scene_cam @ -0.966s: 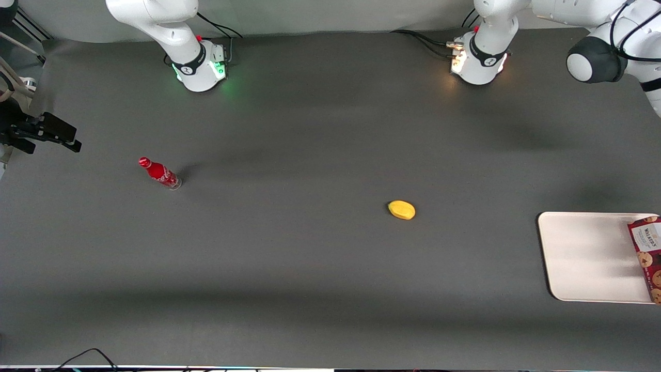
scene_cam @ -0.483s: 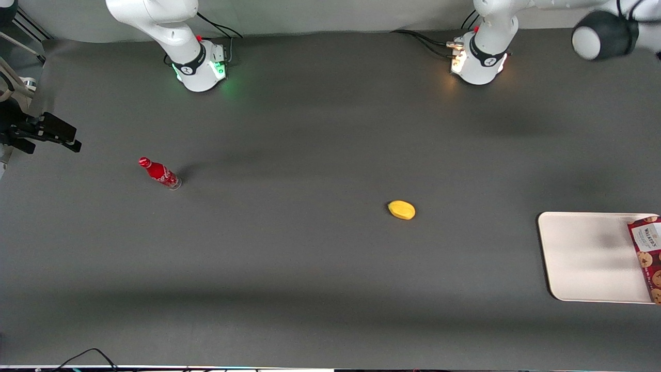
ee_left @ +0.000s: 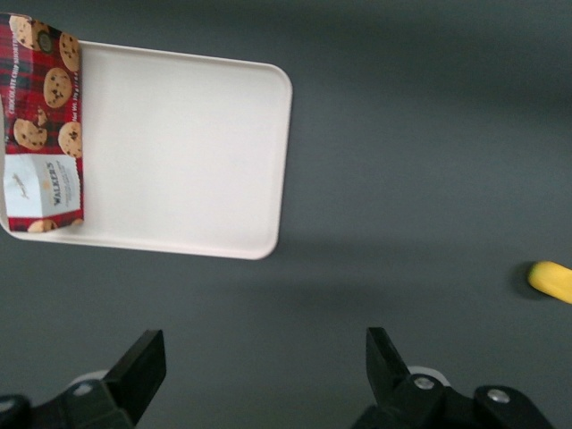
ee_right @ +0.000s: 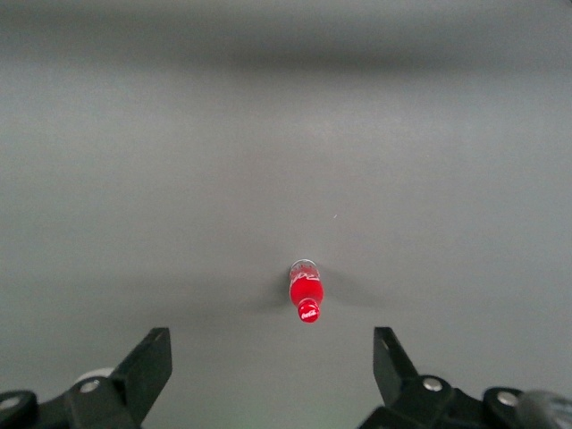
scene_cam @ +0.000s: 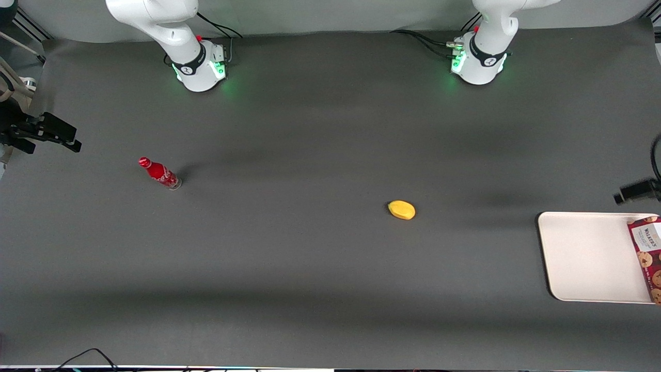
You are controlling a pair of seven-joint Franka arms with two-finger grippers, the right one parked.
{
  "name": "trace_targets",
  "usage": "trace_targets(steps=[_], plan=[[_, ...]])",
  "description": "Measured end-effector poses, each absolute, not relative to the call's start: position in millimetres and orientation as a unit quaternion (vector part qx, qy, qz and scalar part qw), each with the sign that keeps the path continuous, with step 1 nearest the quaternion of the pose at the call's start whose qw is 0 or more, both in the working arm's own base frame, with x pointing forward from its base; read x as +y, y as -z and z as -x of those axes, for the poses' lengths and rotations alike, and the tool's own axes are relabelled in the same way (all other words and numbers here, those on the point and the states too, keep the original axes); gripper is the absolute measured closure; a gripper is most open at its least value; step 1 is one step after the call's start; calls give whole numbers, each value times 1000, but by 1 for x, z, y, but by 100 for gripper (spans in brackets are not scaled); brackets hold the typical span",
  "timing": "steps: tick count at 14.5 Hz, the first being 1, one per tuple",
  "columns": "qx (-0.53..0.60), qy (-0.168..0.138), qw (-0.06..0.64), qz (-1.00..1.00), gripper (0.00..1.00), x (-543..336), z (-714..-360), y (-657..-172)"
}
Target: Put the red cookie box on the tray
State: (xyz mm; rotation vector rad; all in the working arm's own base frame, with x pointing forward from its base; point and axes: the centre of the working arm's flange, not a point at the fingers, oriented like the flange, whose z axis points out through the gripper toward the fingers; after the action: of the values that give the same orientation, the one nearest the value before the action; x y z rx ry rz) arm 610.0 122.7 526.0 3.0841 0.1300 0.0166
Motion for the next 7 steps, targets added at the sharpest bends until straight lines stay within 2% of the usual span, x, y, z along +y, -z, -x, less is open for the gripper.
trace_targets(steps=[7], plan=[[27, -13, -18, -999, 0, -12, -510, -626]])
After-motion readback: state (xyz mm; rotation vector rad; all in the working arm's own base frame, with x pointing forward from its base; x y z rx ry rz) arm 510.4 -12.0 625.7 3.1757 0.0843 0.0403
